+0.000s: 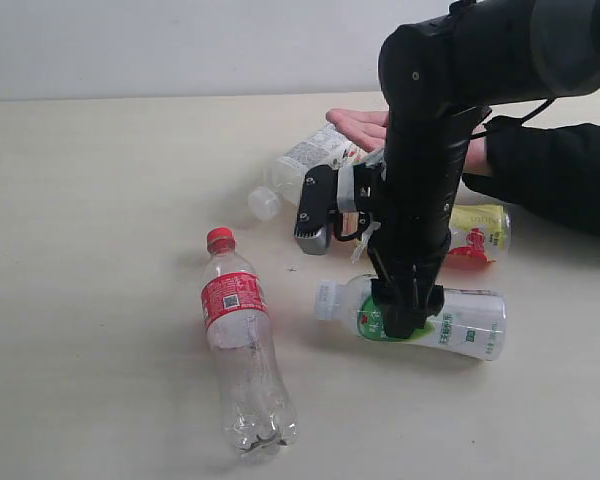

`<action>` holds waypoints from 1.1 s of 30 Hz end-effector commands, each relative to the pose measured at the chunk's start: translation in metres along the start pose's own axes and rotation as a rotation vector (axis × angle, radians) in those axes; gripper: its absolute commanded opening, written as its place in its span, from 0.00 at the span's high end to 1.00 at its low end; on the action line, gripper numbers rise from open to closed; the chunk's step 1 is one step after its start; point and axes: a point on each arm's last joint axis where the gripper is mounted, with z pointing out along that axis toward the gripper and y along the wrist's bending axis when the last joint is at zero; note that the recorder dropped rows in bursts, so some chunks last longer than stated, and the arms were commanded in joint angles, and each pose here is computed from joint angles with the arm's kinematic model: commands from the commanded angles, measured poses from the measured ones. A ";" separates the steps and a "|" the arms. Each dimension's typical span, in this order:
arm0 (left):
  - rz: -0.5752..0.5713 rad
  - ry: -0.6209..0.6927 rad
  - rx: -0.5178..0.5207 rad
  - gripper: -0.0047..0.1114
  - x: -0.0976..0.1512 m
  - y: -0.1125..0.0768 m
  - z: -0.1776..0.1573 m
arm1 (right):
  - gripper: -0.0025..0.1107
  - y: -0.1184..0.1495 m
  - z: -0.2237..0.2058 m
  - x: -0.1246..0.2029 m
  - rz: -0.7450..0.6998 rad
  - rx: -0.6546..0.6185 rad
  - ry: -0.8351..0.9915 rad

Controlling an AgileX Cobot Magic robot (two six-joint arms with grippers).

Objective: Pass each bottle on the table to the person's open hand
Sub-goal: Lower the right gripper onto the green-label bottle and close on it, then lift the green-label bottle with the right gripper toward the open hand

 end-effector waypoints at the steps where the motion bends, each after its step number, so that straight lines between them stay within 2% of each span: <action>1: 0.002 -0.006 -0.001 0.96 0.000 0.000 0.000 | 0.36 -0.002 -0.002 -0.003 -0.017 0.031 -0.007; 7: 0.002 -0.006 -0.001 0.96 0.000 0.000 0.000 | 0.36 -0.002 0.003 -0.001 0.008 0.024 0.012; 20: 0.002 -0.006 -0.001 0.96 0.000 0.000 0.000 | 0.36 -0.007 0.044 -0.002 0.023 -0.024 0.071; 26: 0.002 -0.006 -0.001 0.96 0.000 0.000 0.000 | 0.37 -0.007 0.046 -0.002 0.069 -0.028 0.078; 28: 0.002 -0.006 -0.001 0.96 0.000 0.000 0.000 | 0.46 -0.007 0.046 -0.002 0.069 -0.030 0.080; 31: 0.002 -0.006 -0.001 0.96 0.000 0.000 0.000 | 0.73 -0.003 0.044 0.001 0.067 -0.067 0.116; 33: 0.002 -0.006 -0.001 0.96 0.000 0.000 0.000 | 0.86 -0.001 0.041 0.003 0.068 -0.085 0.134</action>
